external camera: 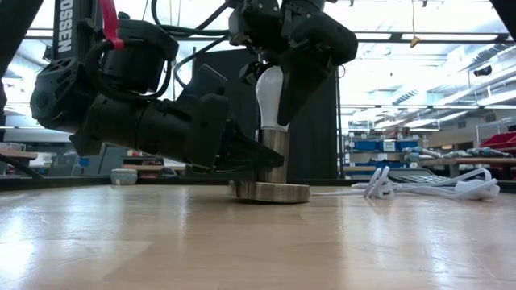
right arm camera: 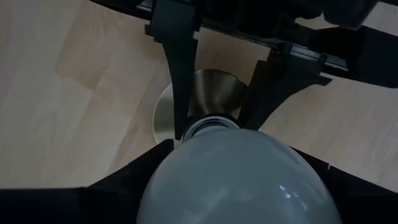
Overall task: Screw lightbulb
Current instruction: Insert the lightbulb on the lamp
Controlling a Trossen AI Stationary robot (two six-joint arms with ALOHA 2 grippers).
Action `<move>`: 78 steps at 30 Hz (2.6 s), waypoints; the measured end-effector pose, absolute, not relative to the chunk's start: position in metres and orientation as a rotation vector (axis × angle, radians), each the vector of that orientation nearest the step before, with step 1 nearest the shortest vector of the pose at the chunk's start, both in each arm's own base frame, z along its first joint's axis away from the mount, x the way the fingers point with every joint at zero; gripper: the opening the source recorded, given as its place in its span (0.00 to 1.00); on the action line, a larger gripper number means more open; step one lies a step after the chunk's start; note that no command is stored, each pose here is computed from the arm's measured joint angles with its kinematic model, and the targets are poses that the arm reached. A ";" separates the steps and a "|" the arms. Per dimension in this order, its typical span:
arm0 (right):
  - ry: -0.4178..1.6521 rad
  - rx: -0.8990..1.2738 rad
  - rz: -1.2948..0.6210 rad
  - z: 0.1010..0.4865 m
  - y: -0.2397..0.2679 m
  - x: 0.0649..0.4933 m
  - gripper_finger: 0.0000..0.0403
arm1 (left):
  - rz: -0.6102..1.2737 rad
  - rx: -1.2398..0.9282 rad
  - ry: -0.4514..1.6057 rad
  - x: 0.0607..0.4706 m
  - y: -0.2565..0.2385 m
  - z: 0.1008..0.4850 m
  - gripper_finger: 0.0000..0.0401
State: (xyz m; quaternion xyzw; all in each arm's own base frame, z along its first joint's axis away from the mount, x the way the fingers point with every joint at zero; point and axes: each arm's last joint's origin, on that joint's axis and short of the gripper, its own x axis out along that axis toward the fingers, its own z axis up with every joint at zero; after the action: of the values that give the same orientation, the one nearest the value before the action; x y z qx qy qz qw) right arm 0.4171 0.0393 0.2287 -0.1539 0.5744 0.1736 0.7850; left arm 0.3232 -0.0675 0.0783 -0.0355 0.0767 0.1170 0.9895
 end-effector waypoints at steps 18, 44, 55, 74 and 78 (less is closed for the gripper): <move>1.245 -0.219 0.290 0.228 0.040 0.419 0.65 | 0.239 -0.071 0.154 0.323 -0.067 0.078 0.48; 1.262 0.138 -0.001 0.227 0.045 0.419 0.67 | 0.243 -0.078 0.141 0.329 -0.068 0.081 0.48; 1.294 0.266 -0.104 0.227 0.048 0.416 0.66 | 0.248 -0.071 0.150 0.334 -0.069 0.083 0.48; 1.259 0.598 -0.423 0.226 0.045 0.415 0.66 | 0.263 -0.108 0.147 0.334 -0.071 0.083 0.48; 1.237 0.705 -0.493 0.226 0.041 0.416 0.66 | 0.261 -0.097 0.148 0.334 -0.072 0.083 0.48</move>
State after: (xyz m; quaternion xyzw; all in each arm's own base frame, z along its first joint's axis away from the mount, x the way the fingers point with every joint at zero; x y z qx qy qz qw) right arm 0.4161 0.0407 0.2263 0.3201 0.5616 -0.2240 0.7294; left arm 0.3337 -0.0718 0.0826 -0.0481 0.0739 0.1301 0.9876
